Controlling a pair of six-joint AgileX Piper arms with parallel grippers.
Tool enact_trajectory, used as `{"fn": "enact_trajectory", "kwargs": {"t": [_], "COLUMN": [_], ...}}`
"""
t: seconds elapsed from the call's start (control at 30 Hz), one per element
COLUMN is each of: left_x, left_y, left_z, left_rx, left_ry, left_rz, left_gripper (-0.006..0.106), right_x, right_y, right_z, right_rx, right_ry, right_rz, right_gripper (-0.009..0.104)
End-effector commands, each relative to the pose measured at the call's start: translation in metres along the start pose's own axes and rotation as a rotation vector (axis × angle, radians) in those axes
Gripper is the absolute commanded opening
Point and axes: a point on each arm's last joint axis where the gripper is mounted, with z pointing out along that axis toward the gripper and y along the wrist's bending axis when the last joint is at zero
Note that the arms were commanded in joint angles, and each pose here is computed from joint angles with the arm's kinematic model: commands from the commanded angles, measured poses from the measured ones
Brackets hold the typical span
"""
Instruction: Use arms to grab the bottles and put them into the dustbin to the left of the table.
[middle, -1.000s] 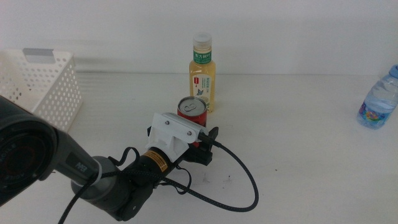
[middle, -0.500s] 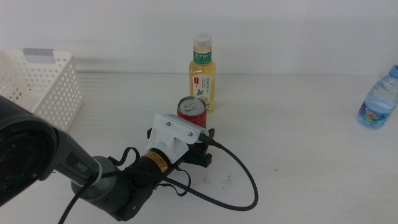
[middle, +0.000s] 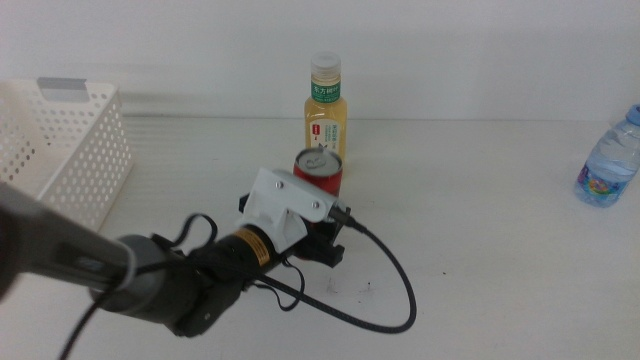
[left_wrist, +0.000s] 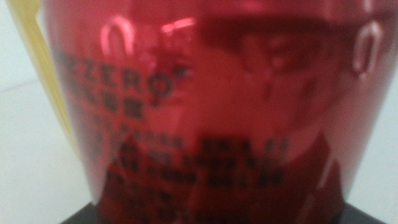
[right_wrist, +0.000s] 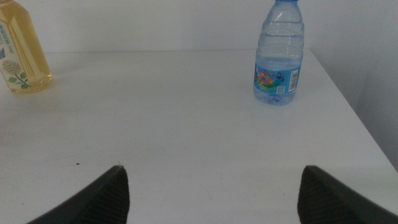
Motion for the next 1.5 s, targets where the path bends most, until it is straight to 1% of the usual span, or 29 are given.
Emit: {"fn": "enact_trajectory", "kwargs": {"t": [0.0, 0.27, 0.47, 0.53, 0.63, 0.73, 0.83, 0.9, 1.0, 1.1, 1.27, 1.47], "left_x": [-0.026, -0.077, -0.111, -0.119, -0.131, -0.144, -0.156, -0.163, -0.173, -0.186, -0.202, -0.203], "left_y": [0.0, -0.005, -0.007, -0.007, -0.004, 0.005, 0.015, 0.025, 0.04, 0.054, 0.087, 0.144], "left_z": [-0.009, -0.043, -0.074, -0.083, -0.095, -0.105, -0.112, -0.117, -0.125, -0.134, -0.145, -0.153], "left_rx": [0.003, 0.017, -0.009, -0.016, -0.05, -0.103, -0.164, -0.213, -0.257, -0.251, -0.238, -0.298], "left_ry": [-0.054, -0.025, -0.048, -0.054, -0.026, 0.038, 0.11, 0.191, 0.314, 0.379, 0.42, 0.527], "left_rz": [0.002, -0.009, 0.009, -0.002, -0.016, -0.019, -0.042, -0.065, -0.047, -0.047, -0.102, -0.205], "left_gripper": [0.035, 0.035, 0.035, 0.035, 0.035, 0.035, 0.035, 0.035, 0.035, 0.035, 0.035, 0.035], "right_x": [0.0, 0.0, 0.0, 0.0, 0.0, 0.0, 0.0, 0.0, 0.0, 0.0, 0.0, 0.0], "right_y": [0.0, 0.0, 0.0, 0.0, 0.0, 0.0, 0.0, 0.0, 0.0, 0.0, 0.0, 0.0], "right_z": [0.0, 0.0, 0.0, 0.0, 0.0, 0.0, 0.0, 0.0, 0.0, 0.0, 0.0, 0.0], "right_rx": [0.006, 0.006, 0.006, 0.006, 0.006, 0.006, 0.006, 0.006, 0.006, 0.006, 0.006, 0.006], "right_ry": [-0.014, -0.014, -0.014, -0.014, -0.014, -0.014, -0.014, -0.014, -0.014, -0.014, -0.014, -0.014], "right_rz": [-0.011, -0.011, -0.011, -0.011, -0.011, -0.011, -0.011, -0.011, -0.011, -0.011, -0.011, -0.011], "right_gripper": [0.086, 0.086, 0.086, 0.086, 0.086, 0.086, 0.086, 0.086, 0.086, 0.086, 0.086, 0.086]}}
